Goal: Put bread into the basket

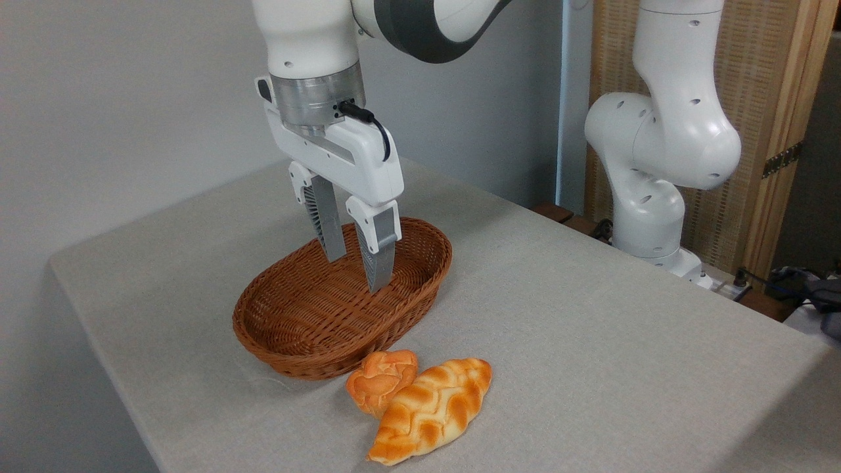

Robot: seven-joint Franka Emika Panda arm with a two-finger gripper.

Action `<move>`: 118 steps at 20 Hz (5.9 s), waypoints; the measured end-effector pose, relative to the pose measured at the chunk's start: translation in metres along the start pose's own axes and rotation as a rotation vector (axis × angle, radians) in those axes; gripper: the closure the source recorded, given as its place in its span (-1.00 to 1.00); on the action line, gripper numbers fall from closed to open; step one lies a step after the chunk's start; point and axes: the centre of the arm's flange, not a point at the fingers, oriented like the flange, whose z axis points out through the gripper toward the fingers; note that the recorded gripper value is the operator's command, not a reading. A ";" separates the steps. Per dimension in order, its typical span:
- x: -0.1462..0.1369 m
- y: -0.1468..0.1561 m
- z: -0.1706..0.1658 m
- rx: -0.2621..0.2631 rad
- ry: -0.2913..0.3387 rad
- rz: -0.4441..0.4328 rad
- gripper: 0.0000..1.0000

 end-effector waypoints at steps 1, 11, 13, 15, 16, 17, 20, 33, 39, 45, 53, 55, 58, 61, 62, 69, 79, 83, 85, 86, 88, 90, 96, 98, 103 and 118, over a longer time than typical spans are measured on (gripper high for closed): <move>0.000 0.000 0.000 0.000 0.000 0.000 -1.00; -0.001 -0.001 0.000 0.000 0.000 -0.002 -1.00; -0.001 -0.001 0.000 0.000 0.000 -0.002 -1.00; -0.001 -0.001 0.000 0.000 0.001 -0.002 -1.00; 0.000 -0.001 0.000 0.000 0.001 -0.002 -1.00; -0.001 -0.001 0.000 0.000 0.001 -0.002 -1.00; -0.001 -0.001 0.000 0.000 0.001 -0.002 -1.00; -0.004 -0.005 0.000 0.000 0.000 0.041 -1.00; -0.033 -0.025 0.001 -0.008 0.000 0.080 -1.00; -0.071 -0.048 0.009 -0.021 0.002 0.111 -1.00; -0.098 -0.068 0.048 0.029 -0.003 0.154 -1.00; -0.105 -0.072 0.057 0.040 -0.002 0.162 -1.00; -0.112 -0.076 0.069 0.055 0.009 0.170 -1.00; -0.117 -0.079 0.077 0.068 0.009 0.182 -1.00; -0.119 -0.079 0.080 0.075 0.008 0.188 -1.00; -0.118 -0.080 0.100 0.083 0.002 0.193 -1.00; -0.115 -0.083 0.119 0.074 -0.014 0.208 -1.00; -0.114 -0.085 0.129 0.060 -0.029 0.217 -1.00; -0.113 -0.085 0.133 0.054 -0.035 0.218 -0.86; -0.113 -0.085 0.135 0.052 -0.037 0.218 -0.67; -0.113 -0.086 0.137 0.049 -0.041 0.219 -0.26; -0.113 -0.086 0.139 0.047 -0.043 0.226 0.00; -0.113 -0.086 0.139 0.047 -0.043 0.241 0.02; -0.113 -0.086 0.139 0.047 -0.043 0.241 0.04; -0.113 -0.085 0.138 0.048 -0.043 0.242 0.33; -0.112 -0.087 0.135 0.053 -0.040 0.243 0.34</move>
